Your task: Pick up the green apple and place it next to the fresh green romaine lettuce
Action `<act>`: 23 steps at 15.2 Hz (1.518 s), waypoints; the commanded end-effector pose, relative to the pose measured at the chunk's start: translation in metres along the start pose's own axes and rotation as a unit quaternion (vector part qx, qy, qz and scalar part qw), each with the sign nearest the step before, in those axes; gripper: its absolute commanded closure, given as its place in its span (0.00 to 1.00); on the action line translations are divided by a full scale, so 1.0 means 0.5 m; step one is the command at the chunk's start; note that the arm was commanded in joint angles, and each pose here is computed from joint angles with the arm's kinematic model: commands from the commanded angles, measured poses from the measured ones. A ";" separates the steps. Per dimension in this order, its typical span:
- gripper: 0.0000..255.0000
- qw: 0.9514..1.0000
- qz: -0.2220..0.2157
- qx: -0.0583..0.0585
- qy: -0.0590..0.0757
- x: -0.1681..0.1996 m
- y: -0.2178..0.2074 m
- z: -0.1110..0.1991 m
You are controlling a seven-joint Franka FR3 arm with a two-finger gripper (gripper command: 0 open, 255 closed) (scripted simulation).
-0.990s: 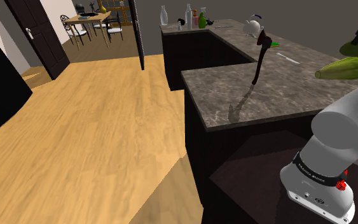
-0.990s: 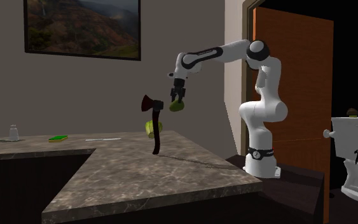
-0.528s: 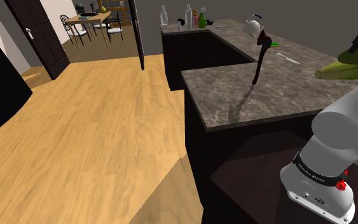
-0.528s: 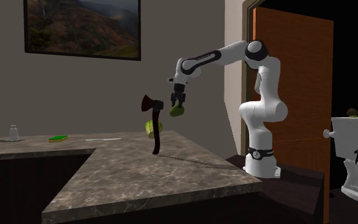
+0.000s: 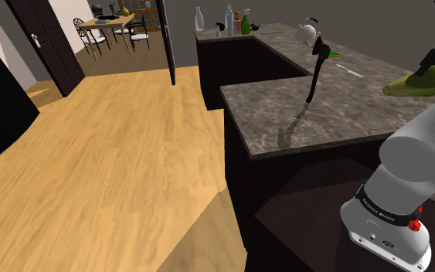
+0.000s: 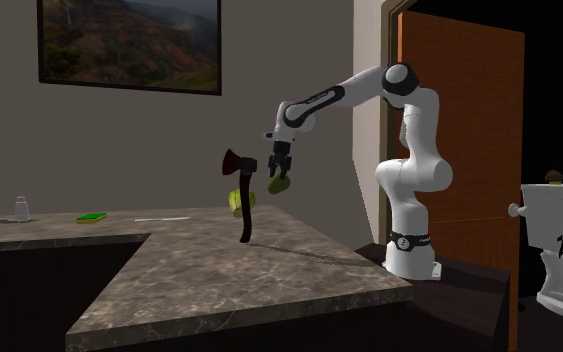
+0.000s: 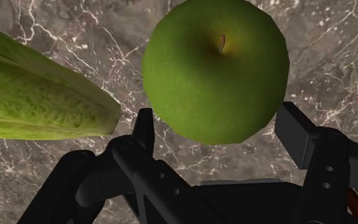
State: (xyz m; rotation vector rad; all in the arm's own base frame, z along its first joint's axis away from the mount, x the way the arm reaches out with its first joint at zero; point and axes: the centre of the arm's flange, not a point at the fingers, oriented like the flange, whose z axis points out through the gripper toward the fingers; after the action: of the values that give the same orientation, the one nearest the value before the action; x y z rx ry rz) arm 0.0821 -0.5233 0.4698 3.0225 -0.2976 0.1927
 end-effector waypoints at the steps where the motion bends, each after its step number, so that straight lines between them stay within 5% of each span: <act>1: 1.00 1.000 0.000 0.000 0.000 -0.003 -0.003 0.020; 23: 1.00 1.000 0.000 0.000 0.000 -0.031 -0.020 0.222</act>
State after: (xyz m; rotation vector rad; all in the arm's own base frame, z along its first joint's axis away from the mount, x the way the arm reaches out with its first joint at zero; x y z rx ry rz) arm 0.0817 -0.5226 0.3583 3.0225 -0.2973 0.1927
